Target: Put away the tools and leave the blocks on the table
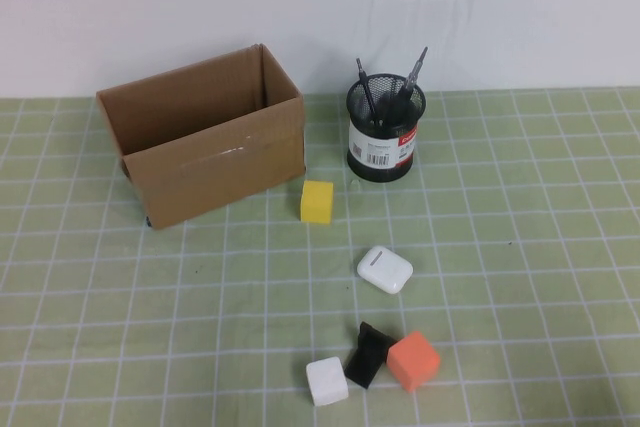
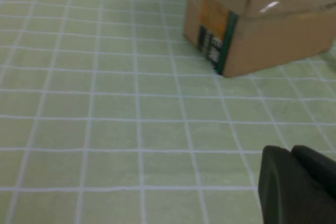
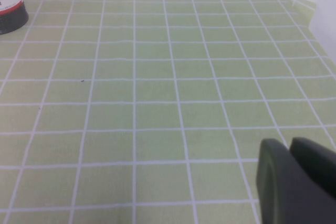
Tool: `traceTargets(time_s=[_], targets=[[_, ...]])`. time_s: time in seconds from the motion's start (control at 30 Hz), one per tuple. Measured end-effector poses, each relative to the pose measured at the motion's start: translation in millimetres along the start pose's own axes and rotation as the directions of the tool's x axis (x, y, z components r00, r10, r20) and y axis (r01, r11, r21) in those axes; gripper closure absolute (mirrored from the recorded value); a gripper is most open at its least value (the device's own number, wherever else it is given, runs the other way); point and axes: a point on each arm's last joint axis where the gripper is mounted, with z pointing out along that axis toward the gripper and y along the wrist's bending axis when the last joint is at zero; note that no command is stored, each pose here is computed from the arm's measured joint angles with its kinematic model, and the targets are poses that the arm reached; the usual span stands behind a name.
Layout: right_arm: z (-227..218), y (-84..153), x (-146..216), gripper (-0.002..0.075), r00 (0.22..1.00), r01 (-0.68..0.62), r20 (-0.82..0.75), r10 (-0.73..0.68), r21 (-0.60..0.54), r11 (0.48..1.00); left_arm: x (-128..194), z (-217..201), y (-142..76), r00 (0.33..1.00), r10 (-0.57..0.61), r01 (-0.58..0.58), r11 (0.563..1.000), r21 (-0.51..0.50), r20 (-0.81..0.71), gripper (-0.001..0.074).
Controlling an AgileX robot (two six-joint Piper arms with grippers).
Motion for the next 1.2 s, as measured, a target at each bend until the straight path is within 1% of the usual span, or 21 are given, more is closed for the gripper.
traceTargets(time_s=[0.2,0.4,1.2], targets=[[0.0,0.0,0.0,0.0733,1.000,0.000,0.000,0.000,0.000,1.000,-0.3,-0.4,5.6,1.000,-0.018,0.019,0.995,-0.099,0.008,0.0738],[0.0,0.0,0.0,0.0733,1.000,0.000,0.000,0.000,0.000,1.000,-0.4,-1.0,9.1,0.999,-0.036,0.037,0.986,-0.162,0.013,0.0738],[0.0,0.0,0.0,0.0733,1.000,0.000,0.000,0.000,0.000,1.000,-0.4,-1.0,9.3,0.999,-0.033,0.035,0.985,-0.166,0.013,0.0738]])
